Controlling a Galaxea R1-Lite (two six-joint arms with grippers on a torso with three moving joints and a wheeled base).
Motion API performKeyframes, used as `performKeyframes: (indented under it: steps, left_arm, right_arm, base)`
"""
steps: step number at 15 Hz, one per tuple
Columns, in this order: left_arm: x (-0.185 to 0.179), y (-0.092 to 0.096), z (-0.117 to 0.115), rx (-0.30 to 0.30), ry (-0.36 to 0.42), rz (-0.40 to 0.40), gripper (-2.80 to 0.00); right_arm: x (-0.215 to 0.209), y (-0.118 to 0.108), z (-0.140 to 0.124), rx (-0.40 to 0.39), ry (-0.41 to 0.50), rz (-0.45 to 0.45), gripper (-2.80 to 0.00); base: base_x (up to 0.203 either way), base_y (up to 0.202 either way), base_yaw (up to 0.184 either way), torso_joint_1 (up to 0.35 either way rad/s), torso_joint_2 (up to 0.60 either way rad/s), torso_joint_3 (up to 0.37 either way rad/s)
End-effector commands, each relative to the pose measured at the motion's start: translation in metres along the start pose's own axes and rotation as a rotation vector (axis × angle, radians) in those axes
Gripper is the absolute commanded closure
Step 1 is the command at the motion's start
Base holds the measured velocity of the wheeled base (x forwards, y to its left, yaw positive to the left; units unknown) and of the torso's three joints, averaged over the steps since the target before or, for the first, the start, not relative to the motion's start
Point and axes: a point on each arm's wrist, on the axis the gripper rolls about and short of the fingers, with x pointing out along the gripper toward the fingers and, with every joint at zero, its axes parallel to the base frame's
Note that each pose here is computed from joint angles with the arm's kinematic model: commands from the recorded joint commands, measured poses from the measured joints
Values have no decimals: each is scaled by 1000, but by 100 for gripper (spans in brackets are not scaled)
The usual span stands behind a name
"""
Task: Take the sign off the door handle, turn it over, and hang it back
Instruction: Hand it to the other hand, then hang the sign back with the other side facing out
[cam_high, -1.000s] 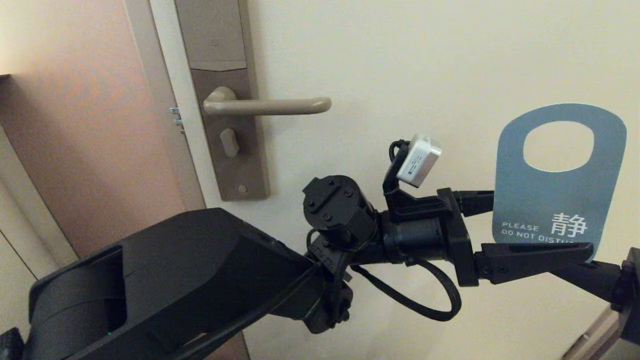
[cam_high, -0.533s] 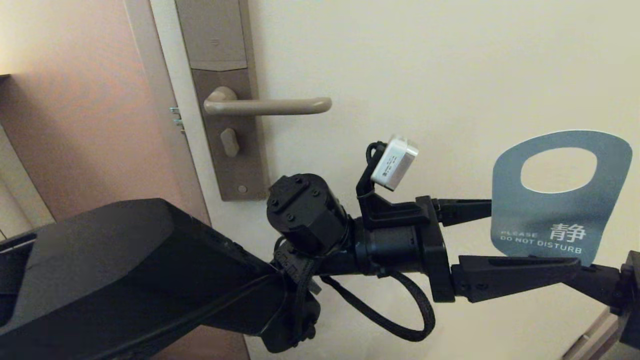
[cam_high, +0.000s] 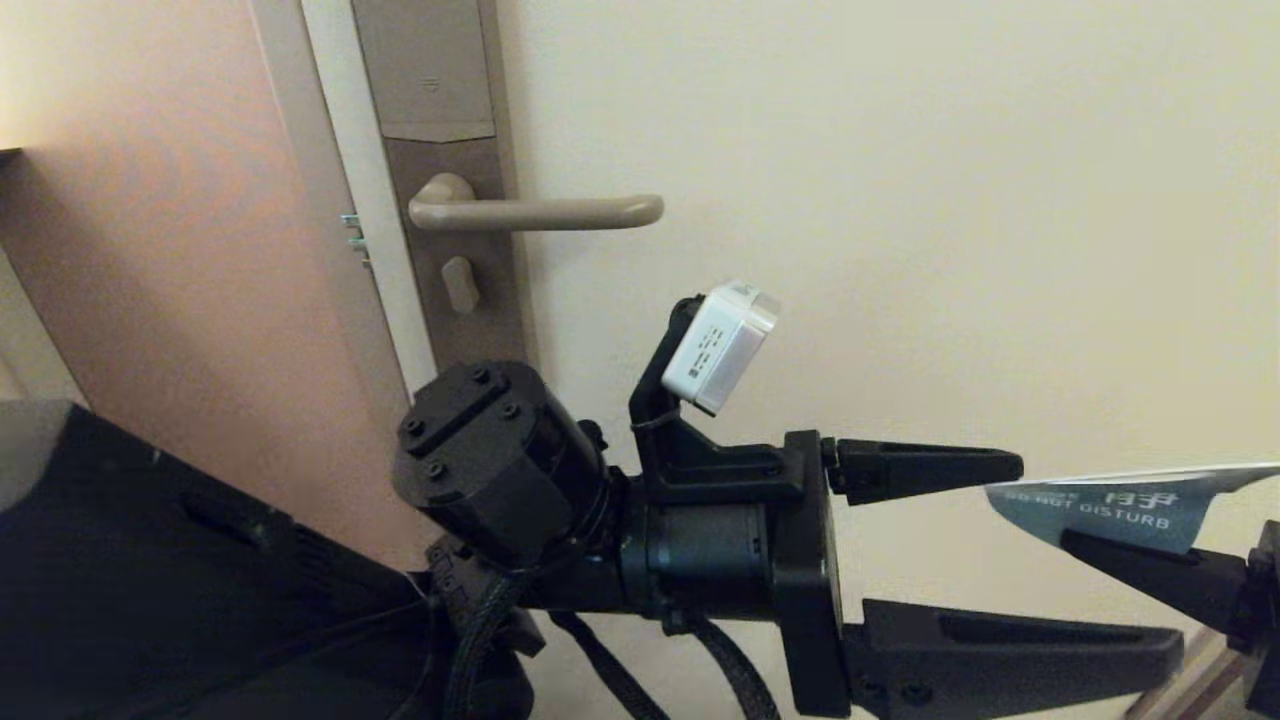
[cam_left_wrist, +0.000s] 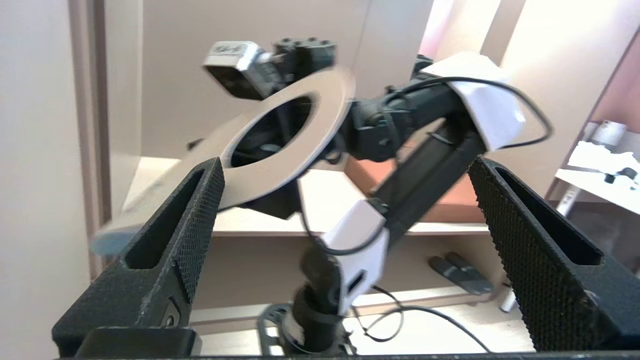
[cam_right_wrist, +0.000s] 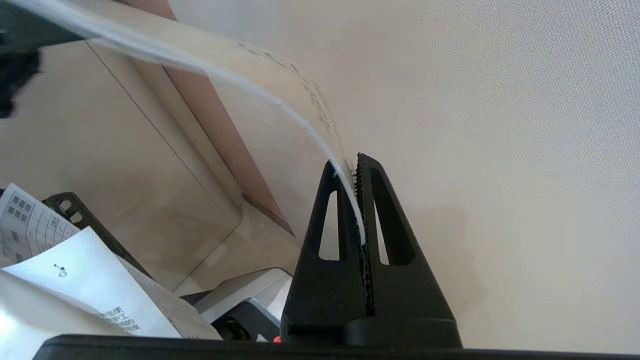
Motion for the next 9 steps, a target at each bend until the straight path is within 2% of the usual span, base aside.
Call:
performKeyframes:
  steps: [1, 4, 9]
  left_arm:
    - [-7, -20, 11, 22, -19, -19, -280]
    - [-17, -33, 13, 21, -29, 7, -280]
    - [-28, -41, 9, 62, -34, 58, -280]
  right_arm:
    - [-4, 2, -2, -5, -9, 6, 0]
    - [-7, 4, -6, -8, -12, 5, 0]
    - [-10, 6, -7, -14, -22, 5, 0]
  base:
    - [0, 0, 0, 0, 0, 0]
    - [0, 0, 0, 0, 0, 0]
    - [0, 0, 0, 0, 0, 0]
